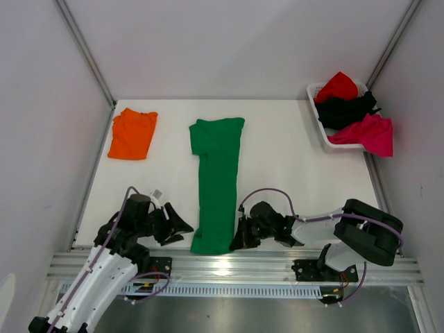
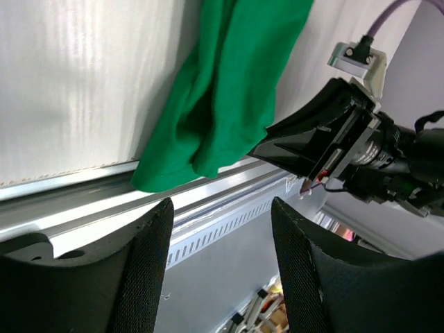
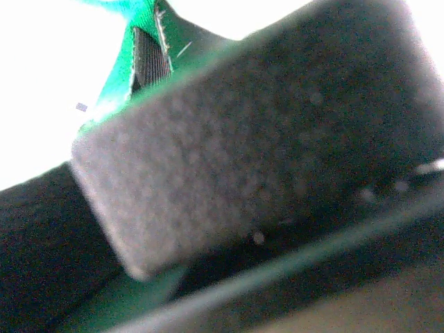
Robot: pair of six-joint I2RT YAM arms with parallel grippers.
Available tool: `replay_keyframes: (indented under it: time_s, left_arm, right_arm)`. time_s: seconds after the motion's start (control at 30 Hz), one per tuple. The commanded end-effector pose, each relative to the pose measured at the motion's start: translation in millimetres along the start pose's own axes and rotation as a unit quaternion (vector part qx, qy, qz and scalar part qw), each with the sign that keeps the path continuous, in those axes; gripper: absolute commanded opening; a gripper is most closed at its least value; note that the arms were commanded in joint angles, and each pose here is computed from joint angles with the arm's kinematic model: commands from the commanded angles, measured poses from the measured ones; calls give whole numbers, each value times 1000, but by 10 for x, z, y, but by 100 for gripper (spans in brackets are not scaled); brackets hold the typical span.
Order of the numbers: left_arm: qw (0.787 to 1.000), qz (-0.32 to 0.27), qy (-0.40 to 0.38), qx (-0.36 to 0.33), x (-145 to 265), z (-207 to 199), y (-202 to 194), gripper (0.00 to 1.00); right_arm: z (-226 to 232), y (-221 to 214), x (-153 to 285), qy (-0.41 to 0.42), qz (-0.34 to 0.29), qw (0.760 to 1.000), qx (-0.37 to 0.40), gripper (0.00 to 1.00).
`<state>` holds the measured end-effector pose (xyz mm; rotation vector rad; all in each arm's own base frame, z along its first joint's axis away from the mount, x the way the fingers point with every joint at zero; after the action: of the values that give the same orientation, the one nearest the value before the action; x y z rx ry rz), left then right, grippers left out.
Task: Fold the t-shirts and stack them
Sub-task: Fold the tshirt
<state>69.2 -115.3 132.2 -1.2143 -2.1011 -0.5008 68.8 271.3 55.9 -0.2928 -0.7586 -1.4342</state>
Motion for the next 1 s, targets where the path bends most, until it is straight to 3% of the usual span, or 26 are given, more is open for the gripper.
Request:
replay_keyframes:
  time_s: [0.0, 0.13, 0.17, 0.23, 0.27, 0.33, 0.6, 0.97]
  left_arm:
    - [993, -3, -77, -88, 87, -323, 49, 62]
    - [973, -6, -170, -154, 122, -610, 80, 63]
    - [960, -9, -217, -179, 167, -754, 81, 63]
    - [950, 8, -256, -177, 114, -775, 49, 64]
    - [932, 2, -302, -199, 179, -899, 46, 64]
    - [930, 11, -315, -190, 119, -870, 27, 65]
    - [948, 29, -259, -181, -254, -625, -59, 65]
    - [976, 47, -173, -126, -619, 27, -194, 64]
  right_arm:
    - [116, 112, 36, 31, -29, 999, 14, 2]
    - [103, 128, 45, 32, -29, 999, 12, 2]
    - [103, 133, 43, 33, -29, 999, 14, 2]
    - [94, 138, 45, 31, -30, 999, 12, 2]
    - [92, 142, 46, 31, -31, 999, 11, 2]
    - [88, 143, 57, 31, -34, 999, 11, 1]
    - [71, 176, 45, 32, -28, 999, 9, 2]
    - [57, 205, 45, 33, -32, 999, 6, 1]
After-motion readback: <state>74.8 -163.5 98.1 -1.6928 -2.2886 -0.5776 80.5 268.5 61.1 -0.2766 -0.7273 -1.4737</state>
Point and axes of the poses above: each gripper's point midway between its finger pads, its own x axis back along the fingers, its own z axis along the line the jaws close on, y = z × x, the point moved 6 cm from there along x, back along the fingers, and after that the axes turned 4 degrees about x, right-handed, at the moved point
